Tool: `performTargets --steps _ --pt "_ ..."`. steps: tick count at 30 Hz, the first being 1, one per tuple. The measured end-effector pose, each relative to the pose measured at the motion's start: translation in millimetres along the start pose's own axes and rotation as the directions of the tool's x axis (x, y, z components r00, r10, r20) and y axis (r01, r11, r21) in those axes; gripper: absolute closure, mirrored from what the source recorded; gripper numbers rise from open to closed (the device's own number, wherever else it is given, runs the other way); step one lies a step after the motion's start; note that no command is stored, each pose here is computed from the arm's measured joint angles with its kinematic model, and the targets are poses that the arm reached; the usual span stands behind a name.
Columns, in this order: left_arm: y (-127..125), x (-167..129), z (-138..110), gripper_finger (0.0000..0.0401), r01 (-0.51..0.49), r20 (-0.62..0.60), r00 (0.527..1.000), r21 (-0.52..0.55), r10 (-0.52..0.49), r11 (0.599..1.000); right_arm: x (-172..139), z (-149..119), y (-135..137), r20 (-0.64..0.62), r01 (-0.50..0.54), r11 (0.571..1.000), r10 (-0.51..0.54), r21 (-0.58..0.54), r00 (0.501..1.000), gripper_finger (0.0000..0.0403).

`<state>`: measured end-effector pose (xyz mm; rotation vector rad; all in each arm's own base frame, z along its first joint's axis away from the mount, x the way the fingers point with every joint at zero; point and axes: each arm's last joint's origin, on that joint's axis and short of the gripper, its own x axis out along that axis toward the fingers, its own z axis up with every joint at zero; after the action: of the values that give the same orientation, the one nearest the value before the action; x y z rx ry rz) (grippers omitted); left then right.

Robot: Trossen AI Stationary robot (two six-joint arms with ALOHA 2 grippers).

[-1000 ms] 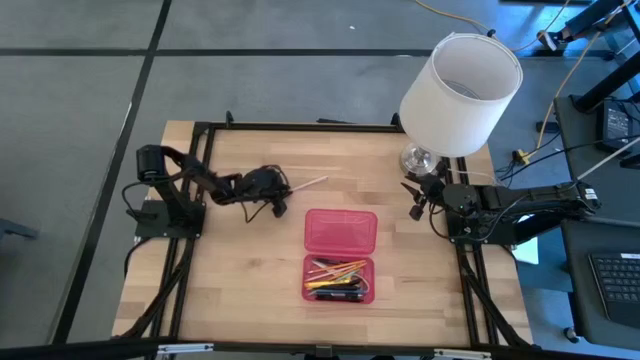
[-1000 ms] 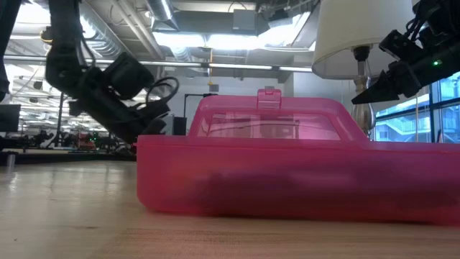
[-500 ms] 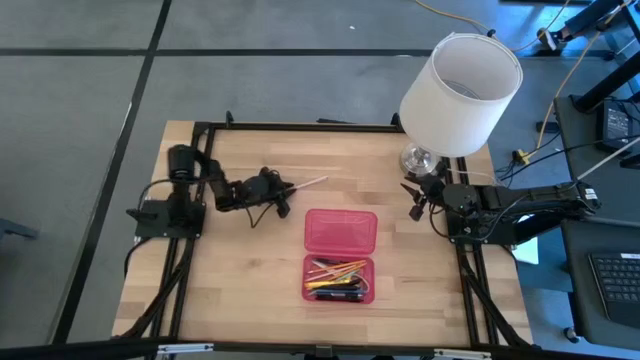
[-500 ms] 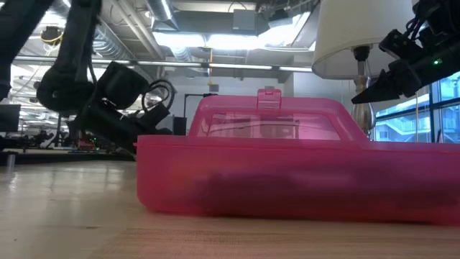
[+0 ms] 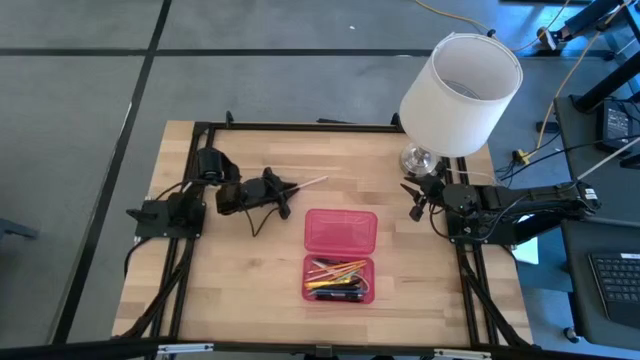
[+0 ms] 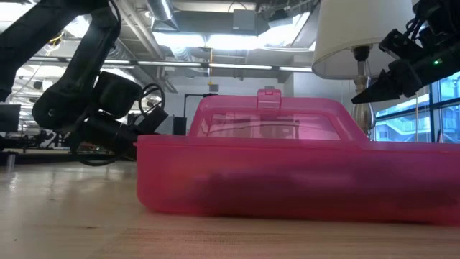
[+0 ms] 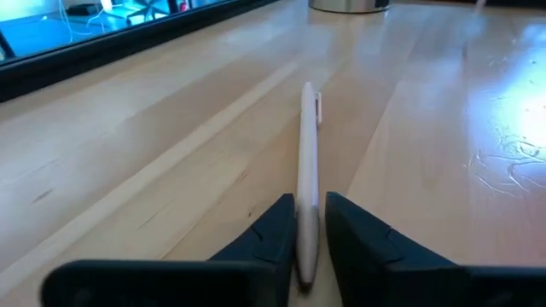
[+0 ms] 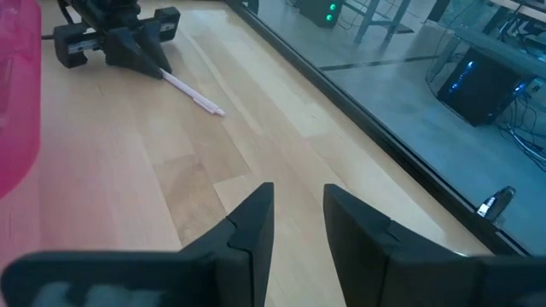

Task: Pick & place school supplies into a supply box
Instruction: Put the brown pen into the red supply box

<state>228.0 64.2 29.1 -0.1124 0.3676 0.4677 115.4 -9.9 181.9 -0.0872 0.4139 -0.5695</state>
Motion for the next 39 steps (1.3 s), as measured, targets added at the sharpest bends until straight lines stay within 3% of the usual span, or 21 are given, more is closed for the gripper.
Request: performTargets --steps 6,14,25,32,39 --pt "0 0 0 0.0387 0.009 0.002 1.0 0.003 -0.009 1.0 0 0 0 0.0 0.0 1.0 0.0 0.0 1.0 0.0295" --pt "1 -7 0 0.0382 0.003 0.001 1.0 -0.002 -0.003 1.0 0 0 0 0.0 0.0 1.0 0.0 0.002 1.0 0.0295" --pt "8 -41 9 0.0388 -0.021 -0.002 1.0 -0.092 0.021 0.996 0 1 0 0.007 0.0 1.0 0.0 0.007 1.0 0.0295" --pt "9 -58 39 0.0388 0.003 0.173 0.985 -0.124 0.018 0.992 0 1 0 0.008 -0.001 1.0 0.001 0.008 1.0 0.0295" --pt "3 -73 85 0.0388 0.077 0.425 0.904 -0.032 -0.056 0.997 0 2 0 0.013 -0.002 1.0 0.002 0.013 1.0 0.0295"
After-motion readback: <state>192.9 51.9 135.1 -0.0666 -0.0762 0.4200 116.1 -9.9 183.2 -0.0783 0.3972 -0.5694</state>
